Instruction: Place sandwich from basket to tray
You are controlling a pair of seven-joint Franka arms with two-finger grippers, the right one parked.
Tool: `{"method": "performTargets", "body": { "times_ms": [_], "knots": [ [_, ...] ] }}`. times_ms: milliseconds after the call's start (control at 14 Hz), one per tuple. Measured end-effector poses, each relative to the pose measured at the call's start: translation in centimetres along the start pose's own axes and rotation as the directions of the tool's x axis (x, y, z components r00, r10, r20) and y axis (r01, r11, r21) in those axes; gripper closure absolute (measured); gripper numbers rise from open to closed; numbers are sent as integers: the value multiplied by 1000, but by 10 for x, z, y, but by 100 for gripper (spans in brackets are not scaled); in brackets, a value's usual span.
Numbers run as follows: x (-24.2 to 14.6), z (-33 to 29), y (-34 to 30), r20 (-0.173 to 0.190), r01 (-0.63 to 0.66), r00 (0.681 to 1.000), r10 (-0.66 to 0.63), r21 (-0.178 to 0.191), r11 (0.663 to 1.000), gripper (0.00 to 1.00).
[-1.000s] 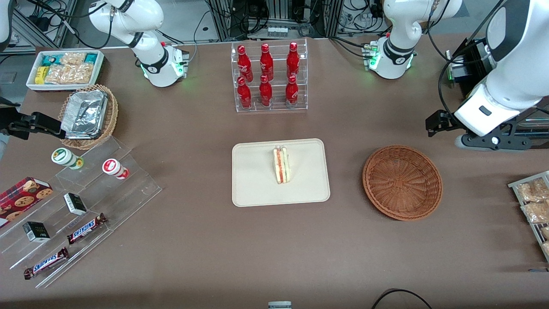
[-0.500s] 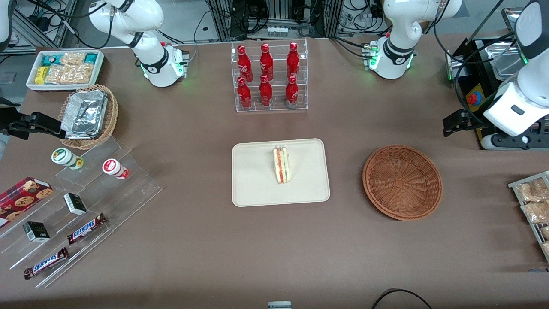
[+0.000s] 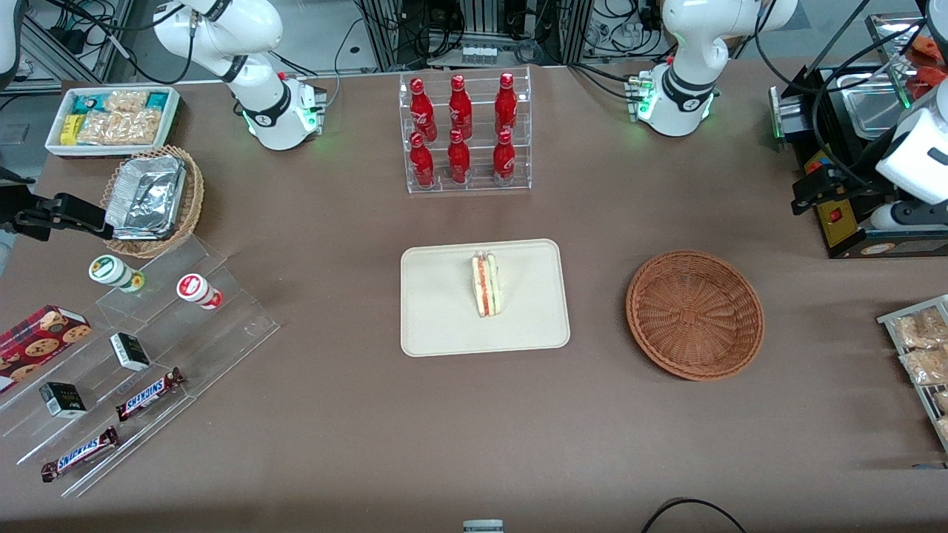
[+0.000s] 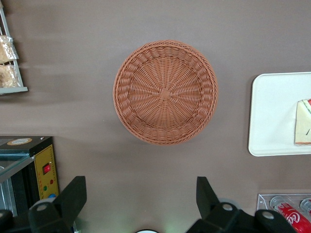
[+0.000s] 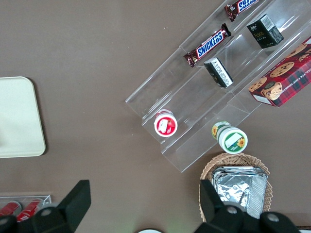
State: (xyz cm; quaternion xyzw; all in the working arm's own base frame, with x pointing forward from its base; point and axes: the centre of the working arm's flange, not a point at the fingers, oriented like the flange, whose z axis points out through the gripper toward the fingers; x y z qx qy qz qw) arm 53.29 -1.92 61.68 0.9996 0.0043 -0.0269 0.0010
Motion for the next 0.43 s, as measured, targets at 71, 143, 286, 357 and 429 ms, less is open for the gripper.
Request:
{"method": "performTargets", "body": {
  "times_ms": [71,143,286,357,429],
  "knots": [
    [-1,0,1,0,-2,1000,2,0,1000,0],
    [-1,0,2,1,-4,1000,4,1,1000,0],
    [-1,0,3,3,-6,1000,6,1,1000,0],
    [-1,0,3,3,-6,1000,6,1,1000,0],
    [-2,-1,3,1,-6,1000,6,1,1000,0]
  ]
}}
